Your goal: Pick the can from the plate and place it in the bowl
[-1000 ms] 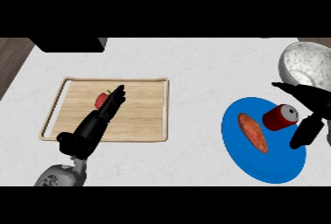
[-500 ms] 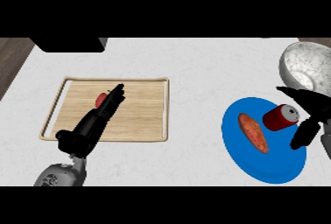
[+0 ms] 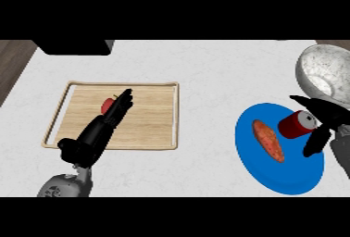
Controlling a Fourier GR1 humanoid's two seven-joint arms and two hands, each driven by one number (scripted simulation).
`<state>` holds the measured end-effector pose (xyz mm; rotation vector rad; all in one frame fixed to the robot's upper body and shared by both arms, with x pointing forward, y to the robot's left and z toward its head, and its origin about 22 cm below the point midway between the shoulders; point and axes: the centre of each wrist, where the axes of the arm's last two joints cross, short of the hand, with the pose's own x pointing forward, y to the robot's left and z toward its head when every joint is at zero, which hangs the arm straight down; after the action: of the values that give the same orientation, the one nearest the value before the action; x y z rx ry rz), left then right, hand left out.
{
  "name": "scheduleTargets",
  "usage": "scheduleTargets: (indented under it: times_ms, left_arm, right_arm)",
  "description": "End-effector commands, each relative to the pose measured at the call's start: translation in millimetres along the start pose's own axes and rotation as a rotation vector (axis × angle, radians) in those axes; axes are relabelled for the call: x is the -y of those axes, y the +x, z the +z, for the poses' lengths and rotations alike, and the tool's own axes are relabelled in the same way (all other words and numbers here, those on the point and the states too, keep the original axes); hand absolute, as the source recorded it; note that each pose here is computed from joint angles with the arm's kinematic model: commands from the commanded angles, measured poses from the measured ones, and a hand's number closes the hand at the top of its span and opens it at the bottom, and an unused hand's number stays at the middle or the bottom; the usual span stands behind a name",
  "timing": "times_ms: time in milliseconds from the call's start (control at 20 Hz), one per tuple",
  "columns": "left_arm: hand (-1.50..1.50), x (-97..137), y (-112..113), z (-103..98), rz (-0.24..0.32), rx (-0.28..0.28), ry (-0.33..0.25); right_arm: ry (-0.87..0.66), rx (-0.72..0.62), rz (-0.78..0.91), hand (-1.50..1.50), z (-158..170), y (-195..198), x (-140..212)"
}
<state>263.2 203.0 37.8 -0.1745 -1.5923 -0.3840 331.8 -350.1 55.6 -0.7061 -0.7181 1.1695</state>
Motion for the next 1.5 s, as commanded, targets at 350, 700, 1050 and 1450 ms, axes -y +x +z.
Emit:
scheduleTargets:
  times_ms: [350,700,1050,1450]
  left_arm:
    - [0.0,-1.1,0.4,3.9,0.019,-0.013,0.012]
    - [0.0,-1.1,-3.1,-6.9,-0.002,-0.002,0.005]
    - [0.0,-5.7,-12.7,7.4,0.007,-0.016,0.006]
    - [0.0,10.4,2.3,5.6,0.004,-0.014,0.021]
  right_arm:
    - [-0.126,0.129,-0.015,1.5,-13.7,-3.8,-6.5]
    - [-0.168,0.132,-0.019,1.5,-33.5,16.7,11.0]
    - [-0.042,0.628,0.306,1.5,-7.1,15.3,-44.2]
    - [-0.512,0.583,0.245,1.5,30.1,-15.0,2.0]
